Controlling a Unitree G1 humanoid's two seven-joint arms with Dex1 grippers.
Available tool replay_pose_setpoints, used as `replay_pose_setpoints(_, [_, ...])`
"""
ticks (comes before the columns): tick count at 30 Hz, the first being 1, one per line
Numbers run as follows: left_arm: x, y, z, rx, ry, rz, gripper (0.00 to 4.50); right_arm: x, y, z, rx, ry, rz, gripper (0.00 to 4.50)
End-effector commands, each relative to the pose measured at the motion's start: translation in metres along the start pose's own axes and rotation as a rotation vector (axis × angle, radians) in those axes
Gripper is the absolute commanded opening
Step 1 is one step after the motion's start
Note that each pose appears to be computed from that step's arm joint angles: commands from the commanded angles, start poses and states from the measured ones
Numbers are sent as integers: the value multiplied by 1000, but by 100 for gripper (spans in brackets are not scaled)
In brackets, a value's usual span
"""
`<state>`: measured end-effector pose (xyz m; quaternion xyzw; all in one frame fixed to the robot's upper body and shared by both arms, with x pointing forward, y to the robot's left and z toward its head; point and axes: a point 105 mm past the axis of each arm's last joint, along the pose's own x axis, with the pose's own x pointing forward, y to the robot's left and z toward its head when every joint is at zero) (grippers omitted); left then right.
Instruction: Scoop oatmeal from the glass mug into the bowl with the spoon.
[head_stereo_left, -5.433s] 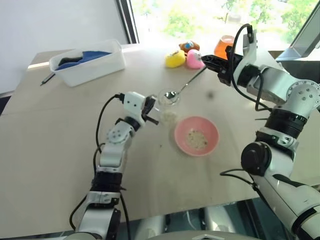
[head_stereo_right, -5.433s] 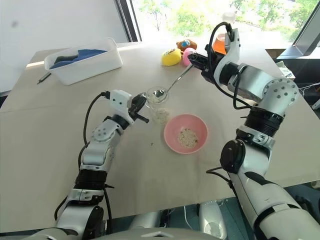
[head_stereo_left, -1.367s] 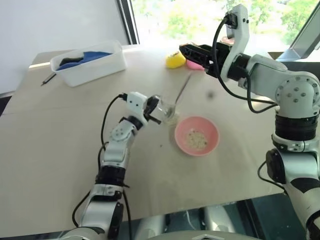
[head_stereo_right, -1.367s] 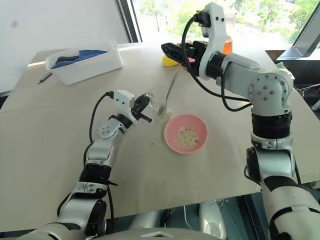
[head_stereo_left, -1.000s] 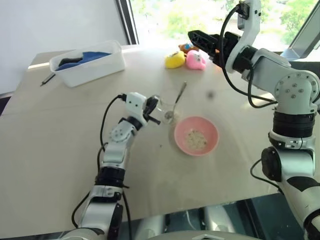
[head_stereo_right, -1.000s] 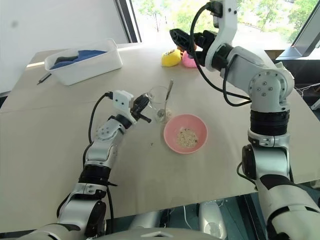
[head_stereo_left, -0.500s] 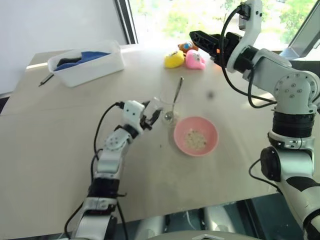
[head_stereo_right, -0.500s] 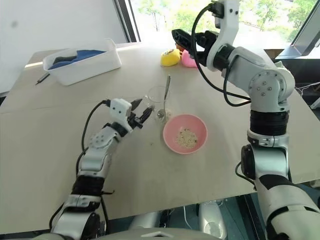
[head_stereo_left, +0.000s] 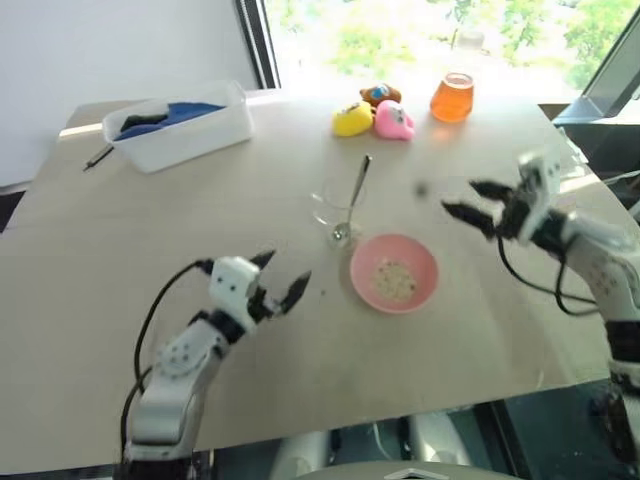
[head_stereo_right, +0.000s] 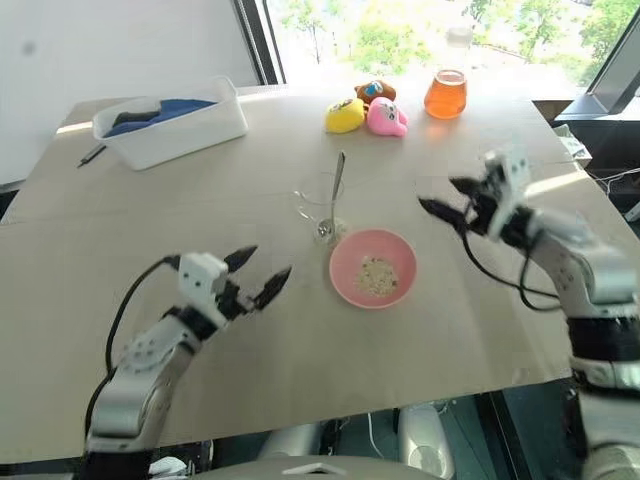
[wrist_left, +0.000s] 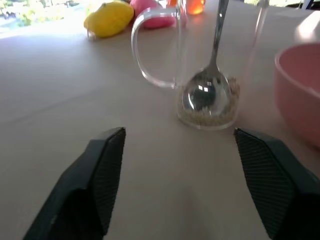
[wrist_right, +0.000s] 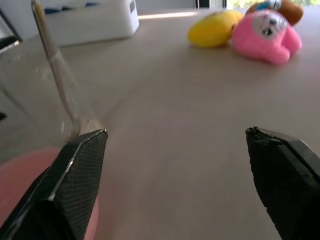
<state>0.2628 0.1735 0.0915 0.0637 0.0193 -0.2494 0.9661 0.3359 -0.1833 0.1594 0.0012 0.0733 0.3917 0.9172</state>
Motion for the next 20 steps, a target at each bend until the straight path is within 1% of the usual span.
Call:
replay_pose_setpoints(1, [-12,3,15,54,-54,21,446,-19,6,-2,-100,-19,68,450])
replay_pose_setpoints(5, [-32,3,-7,16,22,59,446,-43,-14,-29,-144,-7,-8,450])
replay_pose_setpoints(8, [-45,-2,-20,-2,78,51,446,-57,-19,-42,-87,-24,-20,450])
replay_pose_setpoints(11, [-51,-4,-26,27,111,48,446,-70,-15,-59,-50,4,2,450])
replay_pose_setpoints(14, [-52,-4,-27,44,117,49,446,-82,-9,-81,-29,92,8,450])
replay_pose_setpoints(16, [-51,-4,-27,53,113,42,446,-88,-4,-85,-29,86,16,450])
replay_pose_setpoints(20, [-47,-5,-26,70,104,28,446,-90,3,-83,-34,34,11,450])
